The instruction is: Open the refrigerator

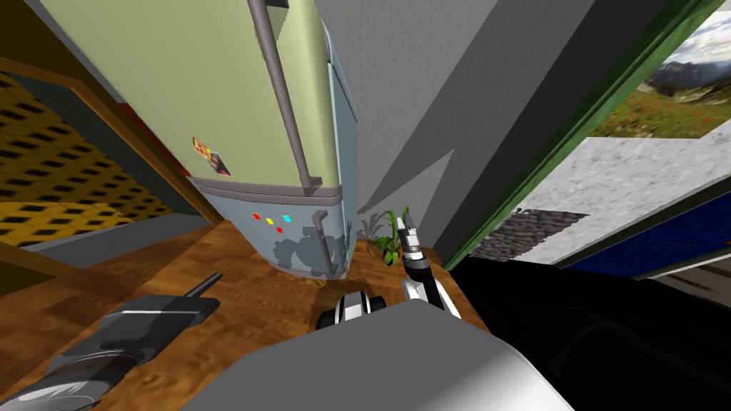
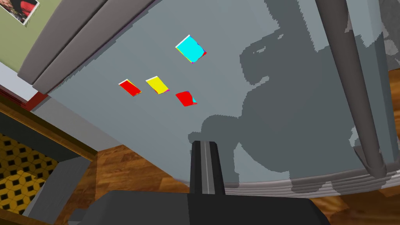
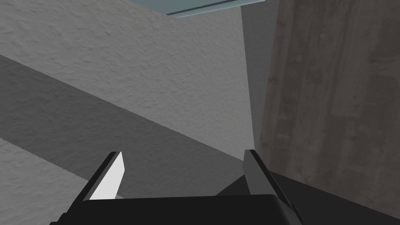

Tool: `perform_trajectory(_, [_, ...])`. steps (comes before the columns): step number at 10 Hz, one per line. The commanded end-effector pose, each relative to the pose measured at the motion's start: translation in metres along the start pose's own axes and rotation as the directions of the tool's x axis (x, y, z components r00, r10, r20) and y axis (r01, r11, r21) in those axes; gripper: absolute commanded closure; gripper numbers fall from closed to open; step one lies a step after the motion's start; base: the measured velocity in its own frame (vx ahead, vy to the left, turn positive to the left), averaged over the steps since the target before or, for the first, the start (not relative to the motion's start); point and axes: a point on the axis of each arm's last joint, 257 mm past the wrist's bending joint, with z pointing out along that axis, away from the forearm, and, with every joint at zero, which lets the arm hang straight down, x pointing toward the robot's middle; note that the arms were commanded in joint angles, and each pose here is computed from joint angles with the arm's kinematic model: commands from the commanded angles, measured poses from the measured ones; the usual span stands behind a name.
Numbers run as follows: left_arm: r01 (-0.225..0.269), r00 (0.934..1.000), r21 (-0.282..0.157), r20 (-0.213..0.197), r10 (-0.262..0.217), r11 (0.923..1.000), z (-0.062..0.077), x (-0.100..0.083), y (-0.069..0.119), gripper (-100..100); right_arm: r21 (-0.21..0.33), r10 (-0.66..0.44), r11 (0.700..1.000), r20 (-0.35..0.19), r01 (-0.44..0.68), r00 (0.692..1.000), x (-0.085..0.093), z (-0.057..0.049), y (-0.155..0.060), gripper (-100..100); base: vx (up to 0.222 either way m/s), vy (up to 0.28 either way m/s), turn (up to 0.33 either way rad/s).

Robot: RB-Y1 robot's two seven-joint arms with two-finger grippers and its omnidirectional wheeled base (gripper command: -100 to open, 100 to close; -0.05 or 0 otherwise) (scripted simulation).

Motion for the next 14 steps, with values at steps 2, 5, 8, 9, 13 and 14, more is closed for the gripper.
perform_trajectory(2, [-0.01,0.9995,-0.033,-0.029,0.009,0.9994,0.007,0.008,0.004,100,0.0,0.0,1.0,0.0,0.0,1.0,0.0,0.0,0.0,0,-0.255,0.255,-0.113])
perform_trajectory(5, [-0.015,0.9991,-0.046,-0.041,0.013,0.9988,0.009,0.01,0.006,100,0.0,0.0,1.0,0.0,0.0,1.0,0.0,0.0,0.0,0,-0.206,0.145,-0.06])
perform_trajectory(8, [0.007,0.9999,-0.023,-0.009,-0.008,0.9997,0.017,-0.014,0.003,-100,0.0,0.0,1.0,0.0,0.0,1.0,0.0,0.0,0.0,0,0.052,-0.059,-0.056])
perform_trajectory(9, [0.013,0.9999,-0.013,-0.007,-0.013,0.9998,0.021,-0.019,0.002,-100,0.0,0.0,1.0,0.0,0.0,1.0,0.0,0.0,0.0,0,0.12,-0.135,-0.093])
perform_trajectory(13, [0.037,0.9993,0.02,-0.006,-0.037,0.9991,0.036,-0.033,0.003,-100,0.0,0.0,1.0,0.0,0.0,1.0,0.0,0.0,0.0,0,0.122,-0.133,-0.098])
perform_trajectory(14, [0.042,0.9991,0.026,-0.005,-0.042,0.9988,0.04,-0.036,0.003,-100,0.0,0.0,1.0,0.0,0.0,1.0,0.0,0.0,0.0,0,0.095,-0.109,-0.083])
